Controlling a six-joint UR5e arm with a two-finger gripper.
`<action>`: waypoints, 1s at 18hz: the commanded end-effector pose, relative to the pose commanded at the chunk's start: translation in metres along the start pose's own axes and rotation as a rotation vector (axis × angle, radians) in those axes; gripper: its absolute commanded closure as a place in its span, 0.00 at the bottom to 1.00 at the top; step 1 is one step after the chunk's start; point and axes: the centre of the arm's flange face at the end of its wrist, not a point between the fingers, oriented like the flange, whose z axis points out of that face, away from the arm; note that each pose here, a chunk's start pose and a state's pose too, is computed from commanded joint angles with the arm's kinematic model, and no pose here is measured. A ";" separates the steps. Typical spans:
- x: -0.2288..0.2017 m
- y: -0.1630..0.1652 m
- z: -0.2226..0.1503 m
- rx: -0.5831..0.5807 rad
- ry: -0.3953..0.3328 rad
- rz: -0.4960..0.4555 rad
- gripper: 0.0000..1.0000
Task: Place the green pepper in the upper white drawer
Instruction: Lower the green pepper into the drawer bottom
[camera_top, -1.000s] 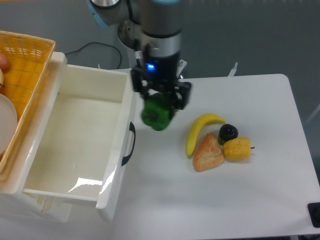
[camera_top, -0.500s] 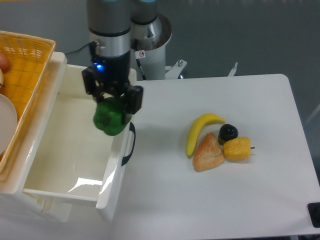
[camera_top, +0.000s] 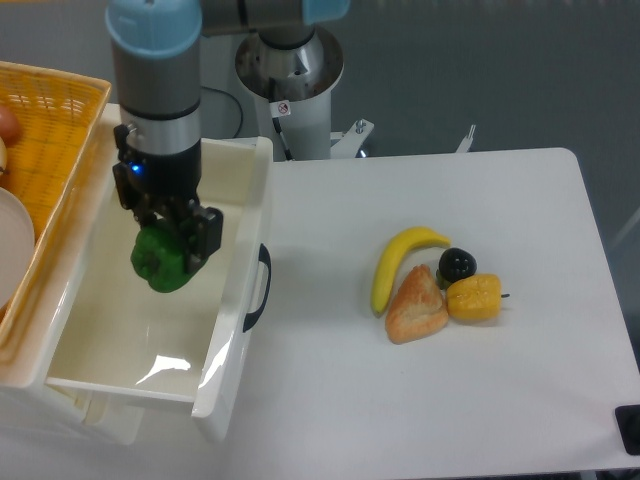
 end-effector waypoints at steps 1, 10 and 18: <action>0.005 -0.003 0.003 -0.002 0.005 0.010 0.62; 0.002 -0.005 0.031 -0.018 0.020 0.013 0.62; -0.002 -0.006 0.051 -0.042 0.037 0.012 0.59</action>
